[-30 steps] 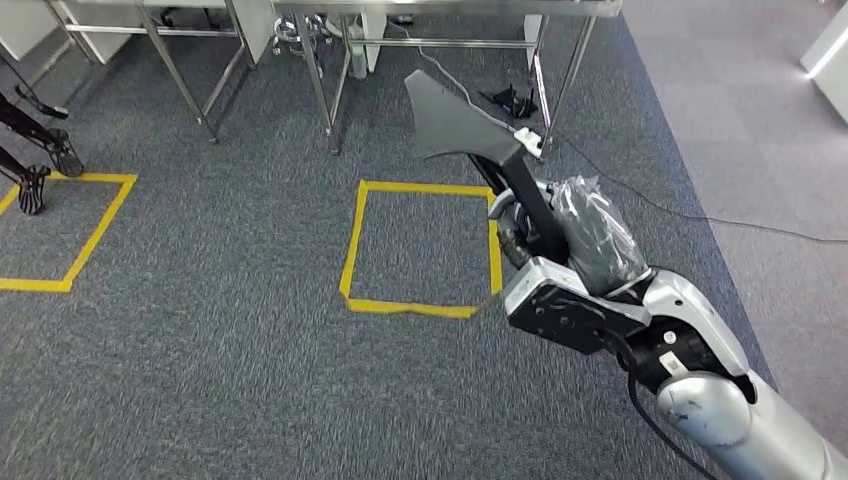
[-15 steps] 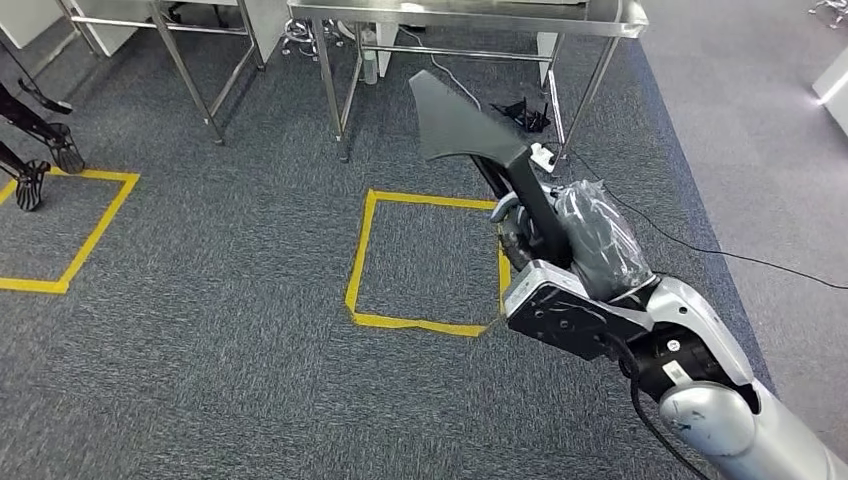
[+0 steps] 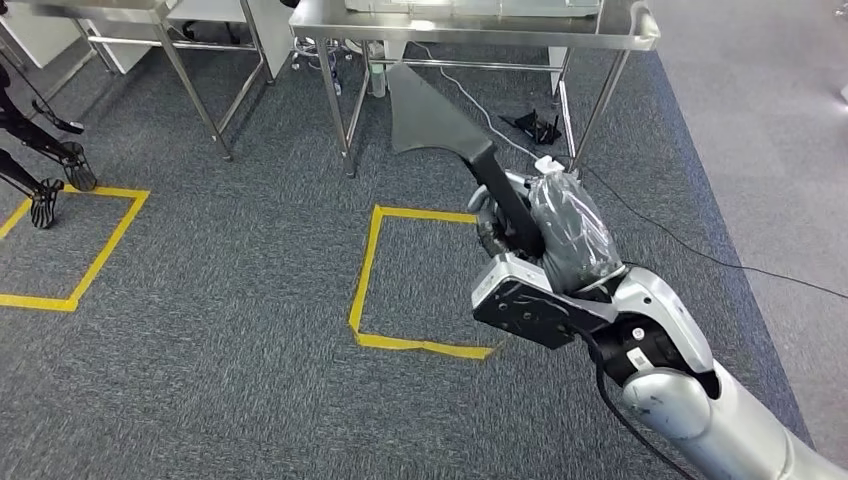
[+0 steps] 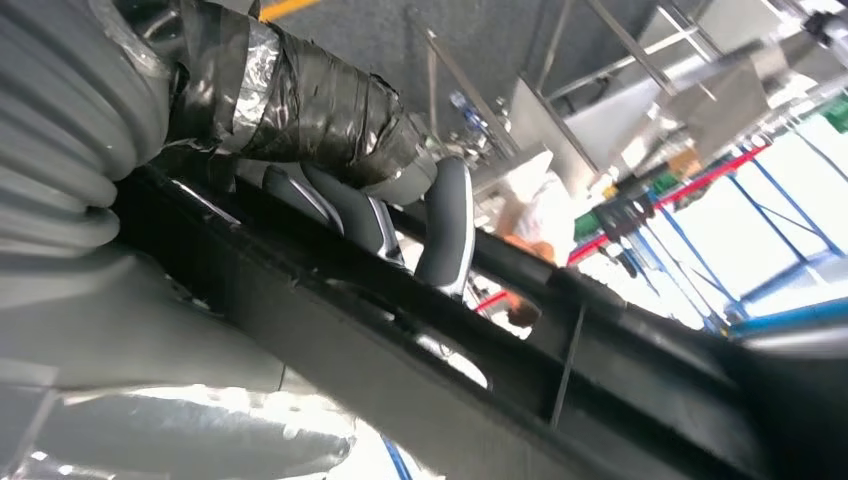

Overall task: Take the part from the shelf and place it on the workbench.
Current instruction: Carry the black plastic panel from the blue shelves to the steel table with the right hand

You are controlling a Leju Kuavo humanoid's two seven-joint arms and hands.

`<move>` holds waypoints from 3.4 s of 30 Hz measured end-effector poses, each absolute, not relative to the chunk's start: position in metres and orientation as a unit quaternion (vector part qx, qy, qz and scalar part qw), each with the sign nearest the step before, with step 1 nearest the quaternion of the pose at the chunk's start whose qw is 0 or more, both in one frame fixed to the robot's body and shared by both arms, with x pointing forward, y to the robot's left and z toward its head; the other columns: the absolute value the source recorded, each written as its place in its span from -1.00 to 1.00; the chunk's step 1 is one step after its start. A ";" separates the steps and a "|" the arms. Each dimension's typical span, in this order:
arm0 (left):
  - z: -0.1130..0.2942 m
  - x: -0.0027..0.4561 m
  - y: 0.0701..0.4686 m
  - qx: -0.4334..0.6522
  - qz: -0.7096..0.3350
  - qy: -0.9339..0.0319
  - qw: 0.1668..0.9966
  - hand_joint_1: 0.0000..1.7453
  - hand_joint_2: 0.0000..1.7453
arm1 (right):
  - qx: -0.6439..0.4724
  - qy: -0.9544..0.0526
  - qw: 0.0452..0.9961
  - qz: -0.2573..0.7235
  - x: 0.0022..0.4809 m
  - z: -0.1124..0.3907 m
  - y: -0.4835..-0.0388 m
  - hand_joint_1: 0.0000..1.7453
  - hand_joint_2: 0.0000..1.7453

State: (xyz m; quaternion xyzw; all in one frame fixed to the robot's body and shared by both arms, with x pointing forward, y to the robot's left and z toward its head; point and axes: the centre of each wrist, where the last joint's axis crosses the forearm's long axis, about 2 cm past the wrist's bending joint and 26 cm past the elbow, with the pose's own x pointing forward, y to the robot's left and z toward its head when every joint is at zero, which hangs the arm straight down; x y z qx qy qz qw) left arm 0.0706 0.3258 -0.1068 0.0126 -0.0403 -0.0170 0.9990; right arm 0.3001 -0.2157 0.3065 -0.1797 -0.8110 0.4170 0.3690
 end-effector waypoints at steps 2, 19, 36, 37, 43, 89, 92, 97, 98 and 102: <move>-0.107 0.071 0.326 0.013 -0.017 -0.041 0.999 -1.00 1.00 | -0.178 -0.810 0.370 0.419 0.301 0.305 -0.213 1.00 1.00; -0.107 0.066 0.329 0.015 -0.016 -0.038 0.999 -1.00 1.00 | -0.184 -0.800 0.371 0.433 0.310 0.308 -0.205 1.00 1.00; -0.108 0.063 0.331 0.013 -0.009 -0.037 0.999 -1.00 1.00 | -0.228 -0.790 0.363 0.438 0.327 0.337 -0.206 1.00 1.00; -0.108 0.062 0.331 0.013 -0.009 -0.036 0.999 -1.00 1.00 | -0.230 -0.790 0.363 0.437 0.328 0.338 -0.207 1.00 1.00; -0.108 0.061 0.332 0.014 -0.008 -0.034 0.999 -1.00 1.00 | -0.237 -0.786 0.362 0.440 0.331 0.343 -0.207 1.00 1.00; -0.107 0.064 0.336 0.027 -0.003 -0.037 0.999 -1.00 1.00 | -0.474 -0.624 0.322 0.531 0.350 0.389 -0.248 1.00 1.00; -0.107 0.067 0.336 0.027 -0.003 -0.039 0.999 -1.00 1.00 | -0.476 -0.625 0.320 0.530 0.350 0.391 -0.248 1.00 1.00; -0.107 0.065 0.336 0.027 -0.003 -0.038 0.999 -1.00 1.00 | -0.473 -0.620 0.322 0.536 0.351 0.386 -0.247 1.00 1.00; -0.107 0.064 0.336 0.027 -0.003 -0.037 0.999 -1.00 1.00 | -0.472 -0.620 0.322 0.538 0.351 0.385 -0.246 1.00 1.00; -0.108 0.057 0.339 0.031 -0.003 -0.030 0.999 -1.00 1.00 | -0.465 -0.615 0.324 0.549 0.353 0.380 -0.245 1.00 1.00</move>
